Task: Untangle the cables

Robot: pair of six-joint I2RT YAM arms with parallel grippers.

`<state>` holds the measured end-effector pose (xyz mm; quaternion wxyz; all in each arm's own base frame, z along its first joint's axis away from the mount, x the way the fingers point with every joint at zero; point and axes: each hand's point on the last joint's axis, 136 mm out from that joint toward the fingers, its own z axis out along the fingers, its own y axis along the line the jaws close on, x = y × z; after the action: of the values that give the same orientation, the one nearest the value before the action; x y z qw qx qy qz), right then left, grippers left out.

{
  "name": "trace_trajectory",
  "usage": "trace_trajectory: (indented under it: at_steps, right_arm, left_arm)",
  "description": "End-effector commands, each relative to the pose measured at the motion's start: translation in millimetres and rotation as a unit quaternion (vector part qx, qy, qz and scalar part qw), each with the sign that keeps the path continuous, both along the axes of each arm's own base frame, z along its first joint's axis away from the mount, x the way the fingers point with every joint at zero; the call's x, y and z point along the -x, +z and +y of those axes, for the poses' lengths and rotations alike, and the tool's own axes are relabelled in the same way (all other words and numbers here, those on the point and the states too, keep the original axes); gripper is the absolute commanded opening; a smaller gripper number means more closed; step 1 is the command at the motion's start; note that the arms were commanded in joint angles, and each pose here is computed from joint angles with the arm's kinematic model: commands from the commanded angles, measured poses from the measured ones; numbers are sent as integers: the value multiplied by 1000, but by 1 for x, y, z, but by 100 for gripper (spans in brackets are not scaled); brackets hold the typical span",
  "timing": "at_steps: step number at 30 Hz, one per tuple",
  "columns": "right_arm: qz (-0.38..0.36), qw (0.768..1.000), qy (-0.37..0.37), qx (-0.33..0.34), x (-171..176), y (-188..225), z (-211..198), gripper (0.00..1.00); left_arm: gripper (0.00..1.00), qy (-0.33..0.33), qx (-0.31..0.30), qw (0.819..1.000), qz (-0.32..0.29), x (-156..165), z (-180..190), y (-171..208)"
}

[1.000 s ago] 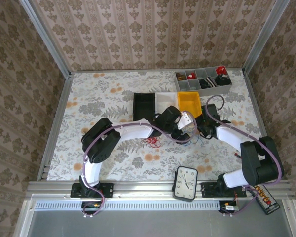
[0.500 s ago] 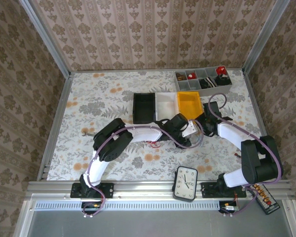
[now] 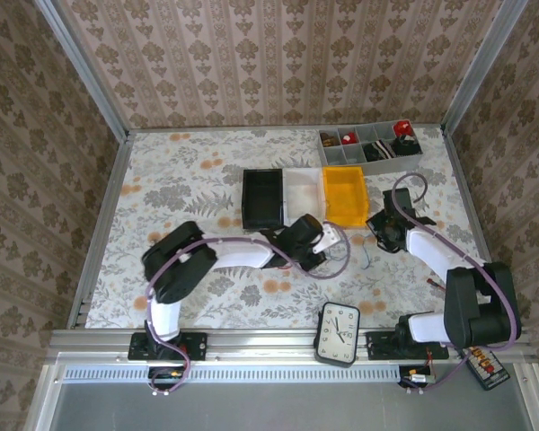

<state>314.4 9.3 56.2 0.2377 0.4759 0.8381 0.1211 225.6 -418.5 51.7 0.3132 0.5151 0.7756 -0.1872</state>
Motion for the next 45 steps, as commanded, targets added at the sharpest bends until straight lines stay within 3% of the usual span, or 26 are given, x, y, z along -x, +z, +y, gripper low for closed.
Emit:
trace_trajectory:
  at_steps: [1,10,20,24,29,30,34,36,45]
  right_arm:
    - [36,998,-37,34,27,-8,-26,0]
    - [34,992,-110,54,52,1,-74,0]
    - [10,976,-208,55,86,26,-134,0]
    - [-44,989,-139,39,61,38,-117,0]
    - [-77,996,4,40,32,38,-48,0]
    - [-84,995,38,42,27,37,-30,4]
    - [-97,982,160,20,17,26,41,45]
    - [-83,974,211,21,17,18,66,58]
    - [-2,944,326,55,6,-10,119,82]
  left_arm:
    - [0,52,72,996,-3,-16,17,40]
    - [0,194,168,965,54,-50,105,52]
    - [0,260,231,935,66,-76,142,61]
    - [0,228,226,944,73,-72,128,60]
    - [0,200,217,952,80,-64,108,55]
    - [0,195,213,954,80,-62,104,54]
    - [0,159,200,964,79,-51,87,54]
    - [0,142,188,969,73,-46,79,54]
    - [0,121,174,975,68,-39,71,52]
